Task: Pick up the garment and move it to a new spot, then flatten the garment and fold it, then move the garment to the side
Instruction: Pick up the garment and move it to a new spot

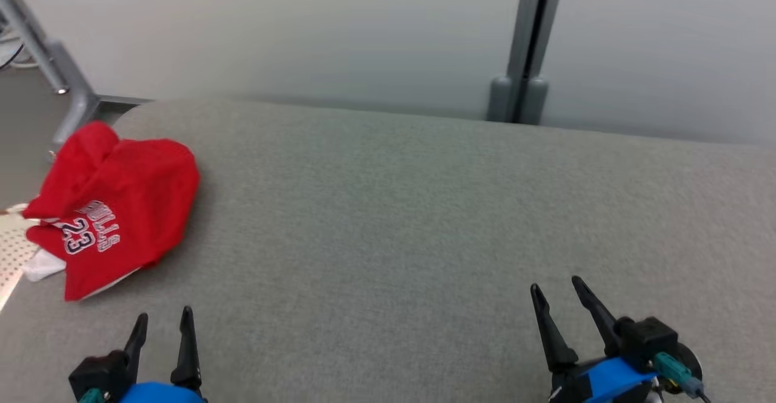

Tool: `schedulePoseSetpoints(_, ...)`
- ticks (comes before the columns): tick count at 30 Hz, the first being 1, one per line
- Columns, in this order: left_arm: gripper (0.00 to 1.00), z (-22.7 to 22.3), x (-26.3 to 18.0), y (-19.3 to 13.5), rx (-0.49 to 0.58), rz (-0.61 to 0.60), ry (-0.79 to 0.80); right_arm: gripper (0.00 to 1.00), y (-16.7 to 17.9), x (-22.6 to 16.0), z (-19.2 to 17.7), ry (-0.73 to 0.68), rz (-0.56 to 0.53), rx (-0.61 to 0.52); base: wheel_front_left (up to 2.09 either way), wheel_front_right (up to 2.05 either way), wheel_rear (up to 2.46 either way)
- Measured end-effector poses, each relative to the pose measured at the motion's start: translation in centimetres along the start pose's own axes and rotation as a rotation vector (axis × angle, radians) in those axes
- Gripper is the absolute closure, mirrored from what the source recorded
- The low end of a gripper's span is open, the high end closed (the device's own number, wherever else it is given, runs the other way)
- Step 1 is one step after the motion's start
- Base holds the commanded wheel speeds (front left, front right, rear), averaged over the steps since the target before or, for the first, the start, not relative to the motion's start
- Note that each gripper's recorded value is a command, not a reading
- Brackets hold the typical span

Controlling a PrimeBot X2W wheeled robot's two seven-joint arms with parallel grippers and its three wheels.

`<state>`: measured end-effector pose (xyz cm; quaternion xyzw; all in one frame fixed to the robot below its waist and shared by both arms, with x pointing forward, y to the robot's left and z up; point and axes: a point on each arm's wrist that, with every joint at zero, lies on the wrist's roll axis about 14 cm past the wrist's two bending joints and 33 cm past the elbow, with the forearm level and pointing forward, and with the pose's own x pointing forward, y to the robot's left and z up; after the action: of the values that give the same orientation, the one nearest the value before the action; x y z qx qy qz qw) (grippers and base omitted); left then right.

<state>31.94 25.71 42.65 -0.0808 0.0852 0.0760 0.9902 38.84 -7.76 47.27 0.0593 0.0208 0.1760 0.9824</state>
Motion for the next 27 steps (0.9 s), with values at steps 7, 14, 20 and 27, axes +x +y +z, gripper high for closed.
schedulePoseSetpoints(7, 0.0, -1.1, -4.4, 6.1, -0.038, 0.202, 0.016, 0.0, 5.7, 3.1, -1.0, 0.031, 0.182, 0.0, 0.0, 0.0, 0.0)
schedulePoseSetpoints(14, 0.0, -2.4, -8.6, 10.5, -0.06, 0.365, 0.043, 0.0, 10.4, 4.6, -2.4, 0.073, 0.322, 0.014, 0.0, 0.0, 0.0)
schedulePoseSetpoints(20, 0.0, -3.1, -9.7, 11.5, -0.067, 0.414, 0.071, 0.0, 12.1, 5.0, -3.8, 0.111, 0.376, 0.028, 0.0, 0.0, 0.0)
schedulePoseSetpoints(27, 0.0, -2.5, -7.0, 11.8, -0.045, 0.403, 0.092, 0.0, 11.3, 5.7, -5.7, 0.149, 0.365, 0.017, 0.0, 0.0, 0.0)
